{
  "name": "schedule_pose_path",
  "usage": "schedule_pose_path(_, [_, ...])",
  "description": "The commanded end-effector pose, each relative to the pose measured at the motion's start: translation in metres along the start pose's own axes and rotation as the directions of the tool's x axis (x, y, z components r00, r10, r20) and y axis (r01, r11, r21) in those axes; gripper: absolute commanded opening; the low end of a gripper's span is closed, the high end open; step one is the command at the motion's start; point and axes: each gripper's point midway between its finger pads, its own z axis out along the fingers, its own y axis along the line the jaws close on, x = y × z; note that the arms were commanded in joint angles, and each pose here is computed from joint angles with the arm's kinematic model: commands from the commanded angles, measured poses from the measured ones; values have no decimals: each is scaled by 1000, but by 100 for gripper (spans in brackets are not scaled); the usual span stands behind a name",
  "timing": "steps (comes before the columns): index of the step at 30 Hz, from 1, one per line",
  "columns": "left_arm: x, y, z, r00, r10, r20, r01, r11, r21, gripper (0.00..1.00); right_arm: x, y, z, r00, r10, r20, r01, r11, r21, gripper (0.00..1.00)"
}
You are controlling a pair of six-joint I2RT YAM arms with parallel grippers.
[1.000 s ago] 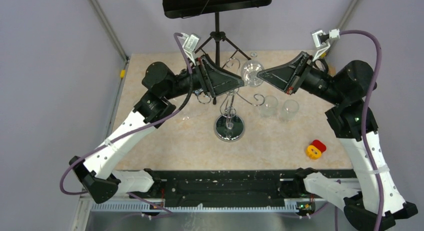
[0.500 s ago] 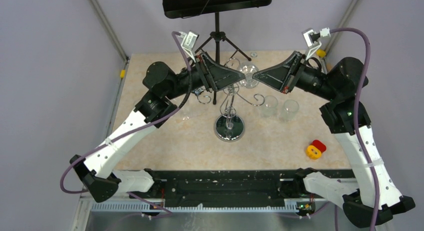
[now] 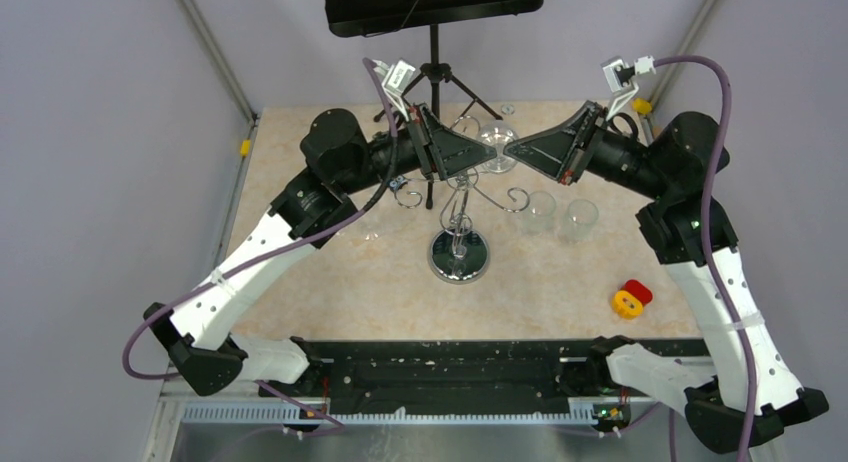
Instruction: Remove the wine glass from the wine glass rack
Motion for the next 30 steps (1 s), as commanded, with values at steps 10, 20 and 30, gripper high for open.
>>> schedule_pose_path(10, [-1, -19, 2, 993, 120, -6, -119, 991, 66, 0, -16, 13, -1, 993, -107, 55, 109, 994, -30, 11])
schedule_pose_path(20, [-21, -48, -18, 984, 162, 75, -170, 978, 123, 0, -42, 6, -17, 957, -178, 229, 159, 982, 102, 62])
schedule_pose_path(30, [-38, -96, -60, 991, 49, 124, -94, 916, 389, 0, -47, -6, -37, 926, -185, 329, 121, 971, 205, 80])
